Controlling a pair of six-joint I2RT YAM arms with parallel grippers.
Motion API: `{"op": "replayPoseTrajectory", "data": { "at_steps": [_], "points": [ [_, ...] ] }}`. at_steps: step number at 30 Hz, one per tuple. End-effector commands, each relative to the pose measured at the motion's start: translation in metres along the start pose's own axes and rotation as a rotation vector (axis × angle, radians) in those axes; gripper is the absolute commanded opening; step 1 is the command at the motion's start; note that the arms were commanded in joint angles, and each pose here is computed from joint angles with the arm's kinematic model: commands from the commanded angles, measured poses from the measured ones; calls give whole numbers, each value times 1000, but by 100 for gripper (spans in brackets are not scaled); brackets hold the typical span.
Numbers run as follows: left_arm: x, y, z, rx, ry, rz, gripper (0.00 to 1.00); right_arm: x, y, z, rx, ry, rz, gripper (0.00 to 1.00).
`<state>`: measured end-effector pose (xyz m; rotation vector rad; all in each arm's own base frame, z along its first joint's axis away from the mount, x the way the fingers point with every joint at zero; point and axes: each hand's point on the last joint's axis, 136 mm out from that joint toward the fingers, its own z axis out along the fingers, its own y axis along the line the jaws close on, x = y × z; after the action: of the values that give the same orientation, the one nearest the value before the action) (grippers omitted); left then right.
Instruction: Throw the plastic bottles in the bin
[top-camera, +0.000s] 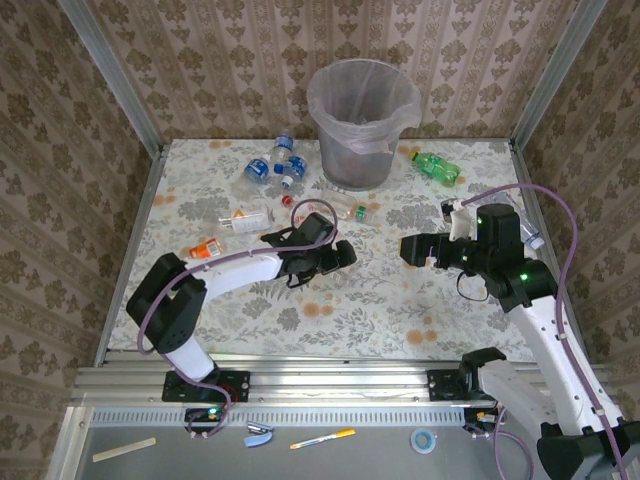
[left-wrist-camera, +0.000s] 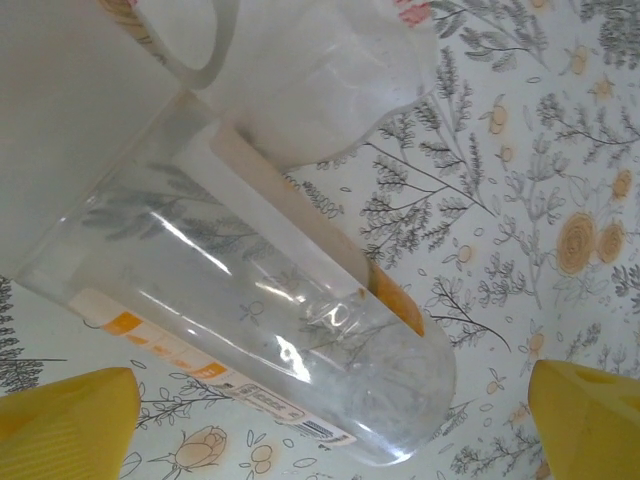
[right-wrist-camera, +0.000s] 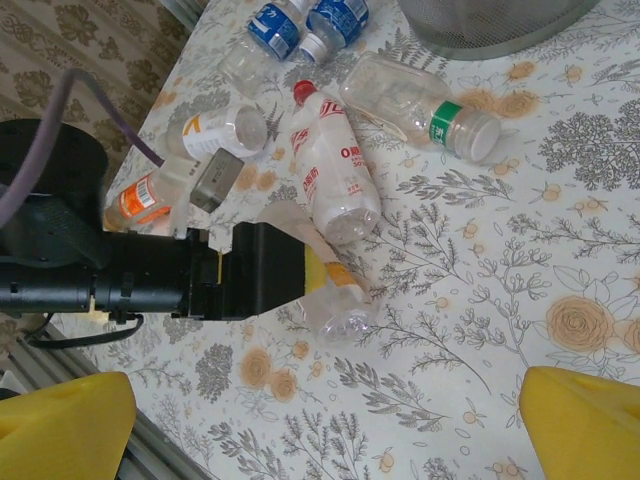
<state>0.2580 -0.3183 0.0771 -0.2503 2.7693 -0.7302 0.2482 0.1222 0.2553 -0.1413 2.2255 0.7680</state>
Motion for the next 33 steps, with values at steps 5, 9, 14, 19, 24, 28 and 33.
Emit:
{"op": "replayPoseTrajectory", "data": {
  "at_steps": [5, 9, 14, 19, 24, 28, 33],
  "points": [
    [2, 13, 19, -90, 47, -61, 100, 0, 6, -2, -26, -17, -33, 100],
    [2, 24, 24, -138, 46, -57, 99, 1, 4, 0, -24, -20, -30, 100],
    [5, 39, 23, -195, 53, -32, 97, 3, 5, 0, -30, -14, -23, 100],
    [8, 51, 21, -203, 52, -30, 88, 6, 3, 2, -28, -5, -17, 100],
    [10, 63, 13, -224, 42, -7, 74, 7, 0, 3, -21, 1, -11, 100],
    [14, 71, 7, -234, 44, 4, 63, 8, 0, 3, -17, 2, -10, 100],
    [18, 81, -4, -237, 23, 15, 48, 7, 0, 2, -12, 0, -11, 100]
  ]
}}
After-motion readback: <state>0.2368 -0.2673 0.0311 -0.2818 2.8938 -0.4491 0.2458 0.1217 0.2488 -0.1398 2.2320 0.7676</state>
